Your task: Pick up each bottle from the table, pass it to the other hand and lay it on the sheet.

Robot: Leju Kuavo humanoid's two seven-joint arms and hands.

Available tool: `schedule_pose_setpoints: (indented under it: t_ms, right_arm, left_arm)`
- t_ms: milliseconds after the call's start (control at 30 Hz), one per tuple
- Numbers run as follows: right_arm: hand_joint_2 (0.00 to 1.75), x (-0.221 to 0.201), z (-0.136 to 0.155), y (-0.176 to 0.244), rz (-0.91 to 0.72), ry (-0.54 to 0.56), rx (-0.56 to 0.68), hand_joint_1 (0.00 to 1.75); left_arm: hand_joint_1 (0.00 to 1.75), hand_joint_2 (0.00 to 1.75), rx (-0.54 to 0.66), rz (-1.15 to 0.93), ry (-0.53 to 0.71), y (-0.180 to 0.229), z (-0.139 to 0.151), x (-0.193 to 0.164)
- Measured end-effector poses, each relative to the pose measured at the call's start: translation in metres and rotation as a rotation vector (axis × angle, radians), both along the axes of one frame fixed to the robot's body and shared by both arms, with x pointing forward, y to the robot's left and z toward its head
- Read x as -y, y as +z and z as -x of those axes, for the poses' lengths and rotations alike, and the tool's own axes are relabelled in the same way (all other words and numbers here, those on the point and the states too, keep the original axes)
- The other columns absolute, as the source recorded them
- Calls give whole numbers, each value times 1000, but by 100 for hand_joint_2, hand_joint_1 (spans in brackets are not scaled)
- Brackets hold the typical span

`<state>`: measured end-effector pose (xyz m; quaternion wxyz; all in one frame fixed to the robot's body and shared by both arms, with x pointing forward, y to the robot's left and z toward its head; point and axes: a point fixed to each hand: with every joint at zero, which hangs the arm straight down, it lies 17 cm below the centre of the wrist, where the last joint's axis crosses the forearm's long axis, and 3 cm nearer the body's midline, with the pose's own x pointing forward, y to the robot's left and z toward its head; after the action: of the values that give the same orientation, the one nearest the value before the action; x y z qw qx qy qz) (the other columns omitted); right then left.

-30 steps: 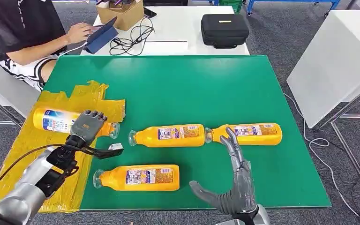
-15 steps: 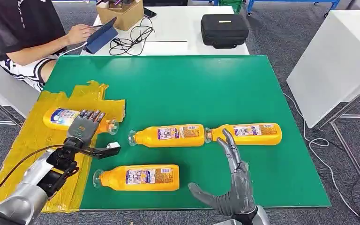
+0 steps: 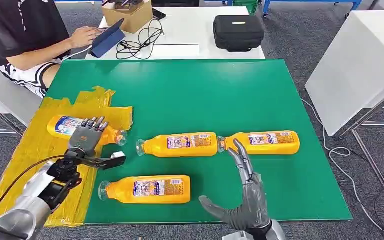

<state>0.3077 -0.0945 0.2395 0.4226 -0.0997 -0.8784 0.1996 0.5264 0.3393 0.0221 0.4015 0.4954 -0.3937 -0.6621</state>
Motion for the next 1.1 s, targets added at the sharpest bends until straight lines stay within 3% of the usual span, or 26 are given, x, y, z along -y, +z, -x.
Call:
schedule_pose_setpoints:
  t_ms: [133,300,467,800,900,1000,1100]
  right_arm:
    - [175,-1,-3,-8,194,-104,38,0]
    - [175,1,-3,-11,217,-122,35,0]
    - [175,2,-3,-15,250,-136,36,0]
    - [175,-1,-6,-27,303,-125,-5,0]
    - [175,-14,-8,-43,317,-58,-74,0]
    - [175,-43,0,-57,278,110,-170,0]
    - [175,-57,4,-60,246,190,-209,0]
  left_arm:
    - [0,175,56,295,-86,26,4,40]
    - [0,175,126,396,-92,53,5,49]
    - [0,175,201,625,-192,96,23,76]
    - [0,175,329,878,-370,167,60,98]
    - [0,175,318,1159,-518,195,86,119]
    - [0,175,298,1451,-662,230,121,139]
    - [0,175,252,1651,-765,255,148,156]
